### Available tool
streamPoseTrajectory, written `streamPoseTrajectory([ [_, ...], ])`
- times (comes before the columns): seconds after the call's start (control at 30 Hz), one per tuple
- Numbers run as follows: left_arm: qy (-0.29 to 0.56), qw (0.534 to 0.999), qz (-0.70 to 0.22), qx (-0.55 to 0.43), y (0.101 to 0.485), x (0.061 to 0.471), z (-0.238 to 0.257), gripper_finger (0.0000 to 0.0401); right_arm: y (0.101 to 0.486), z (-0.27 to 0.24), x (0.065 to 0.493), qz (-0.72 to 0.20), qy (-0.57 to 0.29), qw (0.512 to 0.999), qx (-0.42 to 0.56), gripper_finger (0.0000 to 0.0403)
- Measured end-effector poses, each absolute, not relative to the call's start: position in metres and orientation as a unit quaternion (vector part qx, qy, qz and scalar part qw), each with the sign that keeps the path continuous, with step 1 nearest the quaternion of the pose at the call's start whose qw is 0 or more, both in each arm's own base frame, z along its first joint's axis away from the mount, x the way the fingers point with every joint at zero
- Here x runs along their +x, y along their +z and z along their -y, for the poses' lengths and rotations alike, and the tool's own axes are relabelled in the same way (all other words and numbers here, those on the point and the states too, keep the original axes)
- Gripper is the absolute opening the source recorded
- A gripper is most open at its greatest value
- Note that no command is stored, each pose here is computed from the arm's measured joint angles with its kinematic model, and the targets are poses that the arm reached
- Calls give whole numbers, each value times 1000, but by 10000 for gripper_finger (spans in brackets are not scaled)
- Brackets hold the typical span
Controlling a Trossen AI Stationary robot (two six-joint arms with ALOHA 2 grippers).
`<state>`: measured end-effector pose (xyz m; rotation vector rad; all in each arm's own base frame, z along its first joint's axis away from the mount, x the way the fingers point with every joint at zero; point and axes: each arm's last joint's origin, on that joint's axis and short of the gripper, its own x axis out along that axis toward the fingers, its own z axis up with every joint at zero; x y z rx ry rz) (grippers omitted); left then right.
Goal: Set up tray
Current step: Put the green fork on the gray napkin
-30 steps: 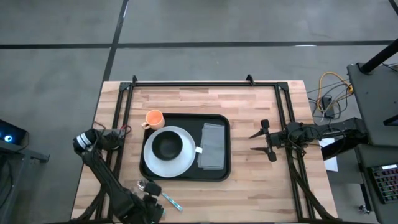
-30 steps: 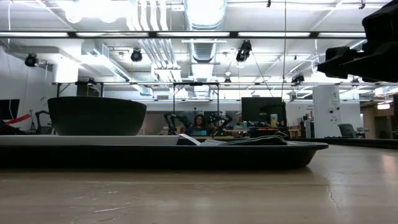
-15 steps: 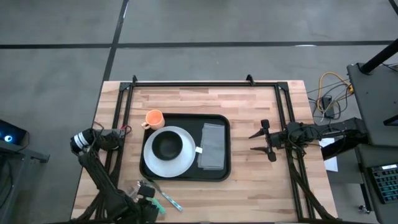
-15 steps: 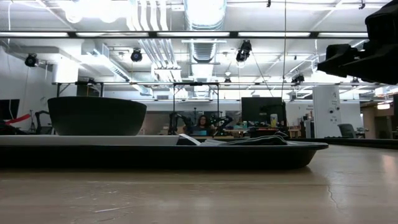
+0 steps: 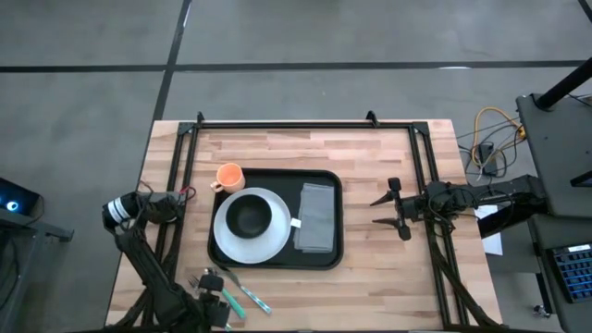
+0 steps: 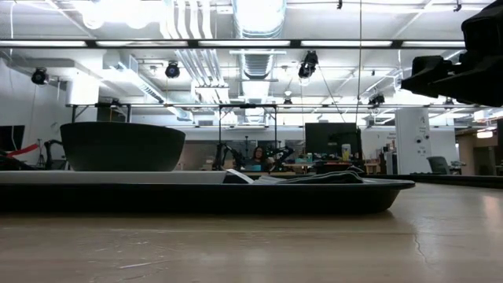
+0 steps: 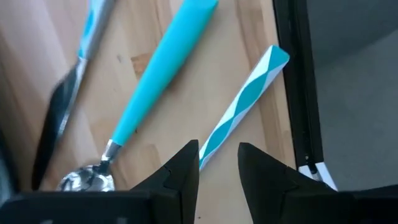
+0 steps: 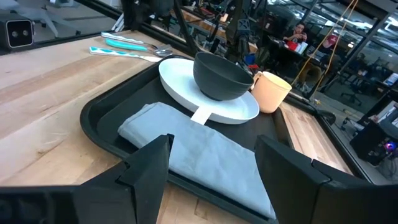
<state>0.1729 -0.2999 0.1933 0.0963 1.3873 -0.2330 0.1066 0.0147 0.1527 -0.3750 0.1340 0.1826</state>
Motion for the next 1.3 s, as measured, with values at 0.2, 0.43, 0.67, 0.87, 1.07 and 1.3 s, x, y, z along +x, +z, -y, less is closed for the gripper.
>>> streamPoseTrajectory([
  [0.2,-115,760,-640,18,187,173,301,92,153,-15,107,-66,91,976,-186,224],
  [0.43,-114,758,-642,20,183,172,300,92,153,-15,107,-66,91,976,-186,224],
  [0.67,-115,754,-646,33,178,170,297,92,153,-15,107,-66,91,976,-187,224],
  [0.87,-124,745,-654,52,172,167,293,92,153,-15,107,-66,91,976,-187,224],
  [1.07,-121,739,-660,57,166,165,289,92,153,-15,107,-66,91,976,-186,224],
  [1.3,-115,735,-665,64,158,163,285,92,153,-15,107,-66,91,976,-186,224],
])
